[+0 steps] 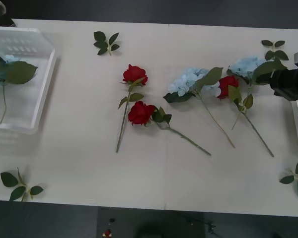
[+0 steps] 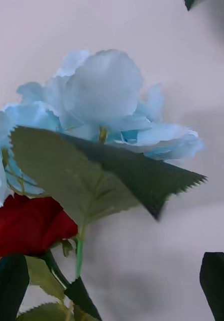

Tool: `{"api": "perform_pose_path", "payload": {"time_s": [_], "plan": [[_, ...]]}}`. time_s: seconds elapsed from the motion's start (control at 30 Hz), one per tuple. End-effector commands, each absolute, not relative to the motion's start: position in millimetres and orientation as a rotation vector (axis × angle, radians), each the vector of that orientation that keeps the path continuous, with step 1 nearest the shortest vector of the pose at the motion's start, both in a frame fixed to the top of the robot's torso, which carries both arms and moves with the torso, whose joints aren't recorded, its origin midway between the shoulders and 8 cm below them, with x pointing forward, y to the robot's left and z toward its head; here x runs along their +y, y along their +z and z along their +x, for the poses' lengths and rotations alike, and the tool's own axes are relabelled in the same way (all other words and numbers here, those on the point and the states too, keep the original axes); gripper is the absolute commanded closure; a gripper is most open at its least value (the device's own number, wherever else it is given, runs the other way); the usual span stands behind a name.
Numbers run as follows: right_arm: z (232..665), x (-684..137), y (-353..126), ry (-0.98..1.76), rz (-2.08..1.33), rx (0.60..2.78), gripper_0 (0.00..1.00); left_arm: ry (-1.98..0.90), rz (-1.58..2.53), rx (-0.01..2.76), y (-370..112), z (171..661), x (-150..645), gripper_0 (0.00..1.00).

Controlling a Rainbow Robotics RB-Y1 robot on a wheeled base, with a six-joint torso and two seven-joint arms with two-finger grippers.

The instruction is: Put the red flowers into the right box and the blue flowers into the left box

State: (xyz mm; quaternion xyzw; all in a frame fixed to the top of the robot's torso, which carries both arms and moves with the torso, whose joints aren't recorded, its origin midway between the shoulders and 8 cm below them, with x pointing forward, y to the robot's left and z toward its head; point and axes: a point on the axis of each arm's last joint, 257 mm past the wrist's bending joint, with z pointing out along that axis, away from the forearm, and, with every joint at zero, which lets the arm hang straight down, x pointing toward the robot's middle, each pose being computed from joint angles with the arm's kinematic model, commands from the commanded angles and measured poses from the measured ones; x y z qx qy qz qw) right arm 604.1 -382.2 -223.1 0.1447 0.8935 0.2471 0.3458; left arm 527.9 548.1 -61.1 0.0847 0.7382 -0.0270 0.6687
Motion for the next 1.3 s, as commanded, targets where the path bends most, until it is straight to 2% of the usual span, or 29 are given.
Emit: {"api": "perform_pose_path", "payload": {"time_s": [0.03,0.2,0.37,0.4,0.43,0.47,0.5,0.53,0.57,0.83,1.07,1.17,1.3], "plan": [[623.3,-359.7,-210.9,0.72,0.47,2.277,0.0,-0.023,0.212,1.625,-22.0,530.3,555.6,0.05],[629.8,-350.4,-224.4,0.688,0.521,2.29,0.0,-0.166,0.287,1.6,-12.9,534.4,512.3,0.0],[633.1,-348.2,-231.1,0.654,0.553,2.298,0.0,-0.309,0.475,1.576,1.8,536.8,442.6,0.0],[634.0,-345.9,-232.2,0.657,0.566,2.297,0.03,-0.334,0.529,1.571,5.6,538.0,424.0,0.0],[634.7,-345.8,-233.1,0.656,0.579,2.295,0.28,-0.363,0.578,1.568,8.8,540.6,404.7,0.0],[634.9,-344.5,-233.9,0.658,0.584,2.294,0.43,-0.378,0.6,1.568,9.5,542.5,395.1,0.0],[635.7,-344.2,-233.8,0.663,0.598,2.289,0.74,-0.396,0.651,1.575,8.5,546.7,375.9,0.0],[636.3,-341.6,-234.4,0.671,0.606,2.286,0.97,-0.415,0.693,1.585,6.5,550.6,358.5,0.0],[636.6,-341.0,-234.7,0.671,0.607,2.286,1.0,-0.423,0.712,1.589,5.8,552.5,349.8,0.0],[638.6,-339.7,-233.6,0.678,0.614,2.274,1.0,-0.55,0.856,1.734,-29.5,570.0,237.3,0.0],[646.3,-332.6,-218.8,0.762,0.652,2.213,1.0,-0.605,0.886,1.901,-100.8,565.1,156.2,0.0],[649.1,-333.2,-204.5,0.81,0.663,2.177,1.0,-0.651,0.839,1.993,-149.9,559.2,122.8,0.0],[651.5,-331.8,-180.0,0.855,0.633,2.141,1.0,-0.631,0.769,2.045,-196.0,557.8,108.3,0.0]]}}
